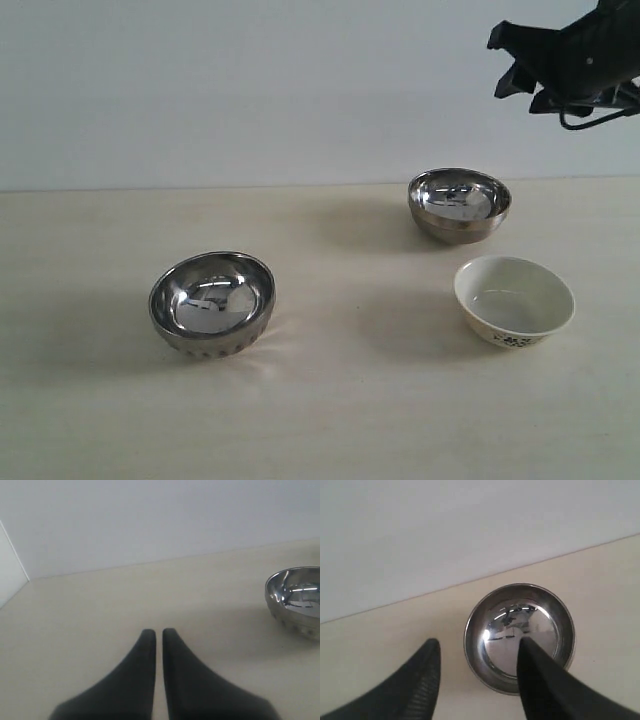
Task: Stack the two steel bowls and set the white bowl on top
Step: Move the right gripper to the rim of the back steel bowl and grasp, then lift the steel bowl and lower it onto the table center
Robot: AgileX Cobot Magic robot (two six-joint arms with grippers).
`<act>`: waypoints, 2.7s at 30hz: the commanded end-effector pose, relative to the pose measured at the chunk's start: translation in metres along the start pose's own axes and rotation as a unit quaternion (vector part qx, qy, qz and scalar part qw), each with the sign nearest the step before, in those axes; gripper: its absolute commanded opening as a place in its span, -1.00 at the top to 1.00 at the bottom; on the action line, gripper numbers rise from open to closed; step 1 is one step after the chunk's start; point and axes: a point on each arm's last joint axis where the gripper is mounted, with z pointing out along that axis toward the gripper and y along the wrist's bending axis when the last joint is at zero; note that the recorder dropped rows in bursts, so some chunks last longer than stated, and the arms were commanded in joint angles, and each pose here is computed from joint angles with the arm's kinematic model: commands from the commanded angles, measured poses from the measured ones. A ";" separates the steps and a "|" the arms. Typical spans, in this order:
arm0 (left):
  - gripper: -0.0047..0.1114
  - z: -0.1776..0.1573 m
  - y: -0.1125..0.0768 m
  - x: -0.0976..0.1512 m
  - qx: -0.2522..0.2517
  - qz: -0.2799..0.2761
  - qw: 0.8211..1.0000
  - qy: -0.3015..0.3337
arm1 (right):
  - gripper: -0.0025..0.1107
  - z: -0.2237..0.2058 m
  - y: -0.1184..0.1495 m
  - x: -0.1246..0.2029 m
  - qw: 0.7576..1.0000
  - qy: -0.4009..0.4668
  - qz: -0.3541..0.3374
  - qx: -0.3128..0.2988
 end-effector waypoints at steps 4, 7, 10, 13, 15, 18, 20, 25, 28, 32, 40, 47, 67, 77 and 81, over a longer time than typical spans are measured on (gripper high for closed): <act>0.85 0.000 0.000 0.000 -0.001 -0.008 1.000 -0.004 | 0.19 0.077 -0.033 0.012 0.999 0.041 0.018 0.028; 0.85 0.000 0.000 0.000 -0.001 -0.008 1.000 -0.004 | 0.19 0.105 -0.052 0.025 0.997 0.051 0.032 0.046; 0.85 0.000 0.000 0.000 -0.001 -0.008 1.000 -0.004 | 0.19 0.109 -0.068 0.021 0.997 0.046 0.033 0.060; 0.85 0.000 0.000 0.000 -0.001 -0.008 1.000 -0.004 | 0.19 0.110 -0.076 0.021 0.996 0.048 0.024 0.071; 0.85 0.000 0.000 0.000 -0.001 -0.008 1.000 -0.004 | 0.19 0.115 -0.080 0.026 0.996 0.053 0.024 0.074; 0.85 0.000 0.000 0.000 -0.001 -0.008 1.000 -0.003 | 0.19 0.123 -0.085 0.033 0.995 0.062 0.026 0.079; 0.85 0.000 0.000 0.000 -0.001 -0.008 1.000 -0.003 | 0.19 0.130 -0.090 0.039 0.994 0.068 0.029 0.083; 0.85 0.000 0.000 0.000 -0.001 -0.008 1.000 -0.003 | 0.19 0.143 -0.097 0.050 0.993 0.069 0.035 0.088; 0.85 0.000 0.000 0.000 -0.001 -0.008 1.000 -0.003 | 0.19 0.147 -0.093 0.053 0.993 0.068 0.033 0.086; 0.85 0.000 0.000 0.000 -0.001 -0.008 1.000 -0.004 | 0.20 0.149 -0.086 0.056 0.994 0.067 0.038 0.079; 0.85 0.000 0.000 0.000 -0.001 -0.008 1.000 -0.004 | 0.84 0.158 -0.069 0.067 0.995 0.073 0.024 0.069; 0.85 0.000 0.000 0.000 -0.001 -0.008 1.000 -0.004 | 0.96 0.138 -0.054 0.052 0.996 0.076 0.020 0.053; 0.85 0.000 0.000 0.000 -0.001 -0.008 1.000 -0.004 | 0.96 0.000 -0.011 0.055 0.992 0.117 -0.051 0.017; 0.85 0.000 0.000 0.000 -0.001 -0.008 1.000 -0.004 | 0.96 -0.026 0.034 0.137 0.978 0.155 -0.137 -0.023; 0.85 0.000 0.000 0.000 -0.001 -0.008 1.000 -0.004 | 0.96 -0.021 0.045 0.157 0.979 0.146 -0.140 -0.029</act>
